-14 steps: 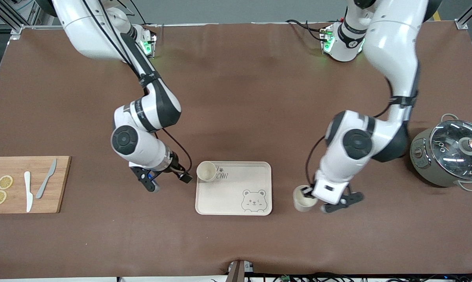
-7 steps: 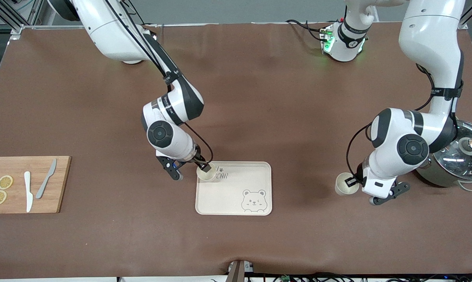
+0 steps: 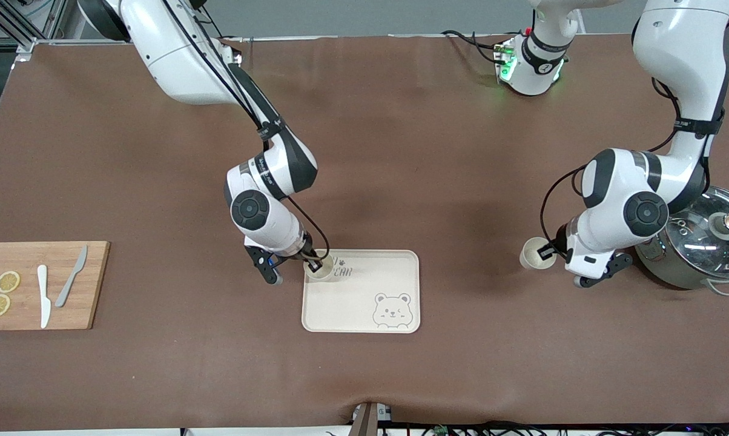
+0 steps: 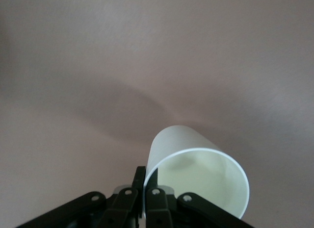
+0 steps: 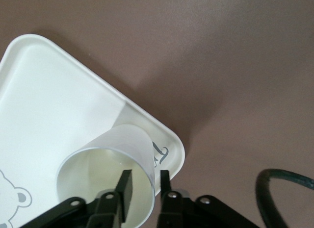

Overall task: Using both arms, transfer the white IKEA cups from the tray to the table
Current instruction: 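Carry the cups off the tray and set them on the table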

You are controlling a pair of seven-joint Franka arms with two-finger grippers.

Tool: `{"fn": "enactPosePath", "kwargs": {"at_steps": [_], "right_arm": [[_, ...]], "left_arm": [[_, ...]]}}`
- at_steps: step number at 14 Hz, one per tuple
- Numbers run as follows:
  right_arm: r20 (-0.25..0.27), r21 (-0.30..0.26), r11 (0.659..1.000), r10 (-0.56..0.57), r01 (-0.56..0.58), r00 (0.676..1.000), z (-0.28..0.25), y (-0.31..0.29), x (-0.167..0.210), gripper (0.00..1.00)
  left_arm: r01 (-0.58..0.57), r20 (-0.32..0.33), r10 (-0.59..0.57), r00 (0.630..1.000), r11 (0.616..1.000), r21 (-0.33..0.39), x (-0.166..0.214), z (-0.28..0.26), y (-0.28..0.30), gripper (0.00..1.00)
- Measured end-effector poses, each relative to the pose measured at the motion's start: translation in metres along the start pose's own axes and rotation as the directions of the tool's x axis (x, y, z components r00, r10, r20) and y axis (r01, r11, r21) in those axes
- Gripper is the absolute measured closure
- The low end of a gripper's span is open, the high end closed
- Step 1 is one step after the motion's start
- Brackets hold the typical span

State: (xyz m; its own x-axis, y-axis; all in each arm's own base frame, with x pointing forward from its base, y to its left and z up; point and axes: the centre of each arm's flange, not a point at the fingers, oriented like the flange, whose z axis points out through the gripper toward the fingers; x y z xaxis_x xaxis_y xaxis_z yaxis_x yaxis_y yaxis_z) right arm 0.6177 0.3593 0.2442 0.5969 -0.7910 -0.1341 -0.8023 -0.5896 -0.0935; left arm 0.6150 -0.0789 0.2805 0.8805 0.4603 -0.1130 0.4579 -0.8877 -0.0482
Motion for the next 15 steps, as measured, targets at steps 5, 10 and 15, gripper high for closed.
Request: {"fn": "enactPosePath", "kwargs": {"at_steps": [5,10,15], "right_arm": [[-0.003,0.011,1.000,0.008,-0.008,1.000,-0.008,-0.004,0.006,0.98],[0.024,-0.056,0.998,0.025,-0.024,0.999,-0.064,0.002,0.053,0.98],[0.103,-0.131,0.968,-0.201,0.214,0.974,-0.088,0.049,0.155,0.98]], "left_arm": [[0.037,0.037,-0.037,0.999,0.999,-0.004,-0.017,0.028,-0.025,0.96],[0.040,-0.016,-0.041,0.999,0.998,-0.057,-0.016,0.038,-0.022,0.96],[0.055,-0.033,-0.058,0.998,0.995,-0.085,-0.009,0.055,-0.025,0.86]]}}
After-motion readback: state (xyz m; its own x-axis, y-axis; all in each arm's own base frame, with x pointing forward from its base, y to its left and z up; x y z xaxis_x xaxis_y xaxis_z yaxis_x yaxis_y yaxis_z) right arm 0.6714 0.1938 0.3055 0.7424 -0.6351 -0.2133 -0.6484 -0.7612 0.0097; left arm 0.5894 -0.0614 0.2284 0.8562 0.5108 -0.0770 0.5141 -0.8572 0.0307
